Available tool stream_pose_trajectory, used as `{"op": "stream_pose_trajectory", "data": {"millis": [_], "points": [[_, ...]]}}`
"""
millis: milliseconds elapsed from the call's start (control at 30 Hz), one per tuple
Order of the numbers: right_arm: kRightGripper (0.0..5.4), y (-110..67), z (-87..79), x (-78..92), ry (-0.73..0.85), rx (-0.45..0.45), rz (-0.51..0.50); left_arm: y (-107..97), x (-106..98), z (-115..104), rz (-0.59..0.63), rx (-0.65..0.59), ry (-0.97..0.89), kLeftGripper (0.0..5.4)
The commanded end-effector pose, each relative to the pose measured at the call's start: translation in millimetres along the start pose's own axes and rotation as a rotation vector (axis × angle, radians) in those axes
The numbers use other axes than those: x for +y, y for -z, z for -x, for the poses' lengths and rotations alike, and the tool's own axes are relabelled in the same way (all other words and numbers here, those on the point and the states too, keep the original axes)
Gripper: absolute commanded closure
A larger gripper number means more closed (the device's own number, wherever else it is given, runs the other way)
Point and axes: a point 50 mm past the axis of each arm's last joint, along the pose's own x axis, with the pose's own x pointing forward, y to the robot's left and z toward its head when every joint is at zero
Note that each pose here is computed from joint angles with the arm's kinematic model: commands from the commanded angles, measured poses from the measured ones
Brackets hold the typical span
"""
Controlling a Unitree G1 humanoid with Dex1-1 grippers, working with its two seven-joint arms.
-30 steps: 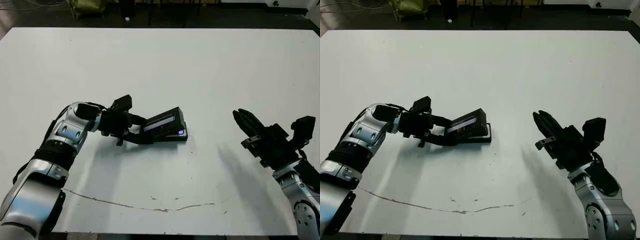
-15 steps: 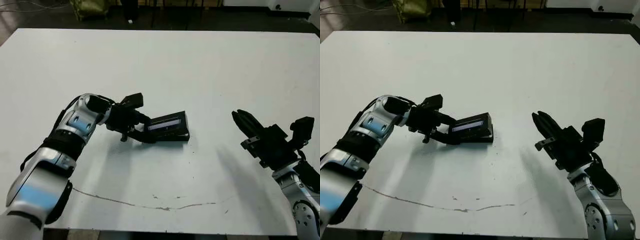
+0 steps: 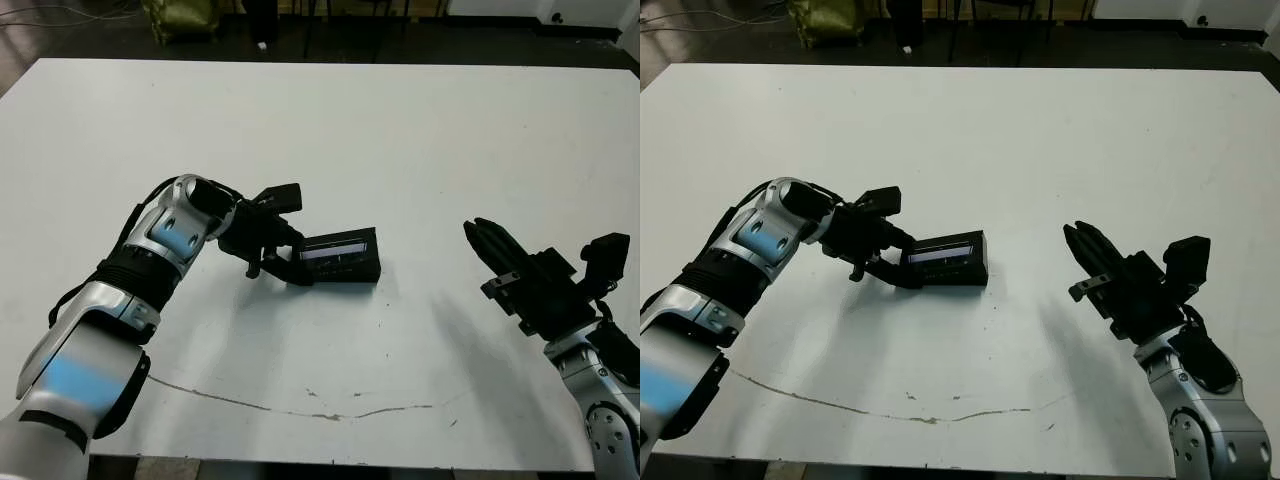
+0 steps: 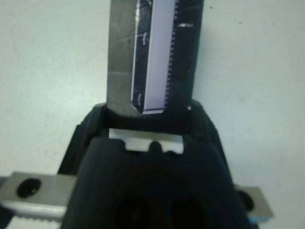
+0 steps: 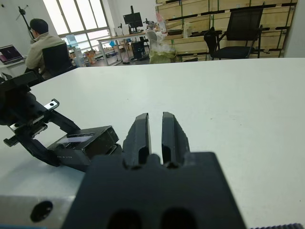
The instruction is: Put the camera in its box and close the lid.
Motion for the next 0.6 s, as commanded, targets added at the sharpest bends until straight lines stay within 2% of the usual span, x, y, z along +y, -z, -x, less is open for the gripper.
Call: {"op": "stream_pose_trajectory", "data": {"millis": [33, 433, 500, 600], "points": [[5.4, 6.7, 3.1, -2.4, 0.021, 0.031, -0.006, 2.0, -7.4, -12.6, 0.021, 0.043, -0.027, 3.33], [5.4, 9.2, 2.8, -1.4, 0.037, 0.037, -0.004, -8.9, -21.8, -11.8, 0.104, 0.061, -0.049, 3.33], [5.4, 9.6, 3.2, -1.3, 0.039, 0.04, -0.005, -11.8, -25.0, -12.3, 0.048, 0.057, -0.036, 3.33], [5.4, 10.1, 3.3, -1.1, 0.04, 0.041, -0.011, -14.1, -29.4, -12.7, -0.03, 0.023, 0.002, 2.71]]}}
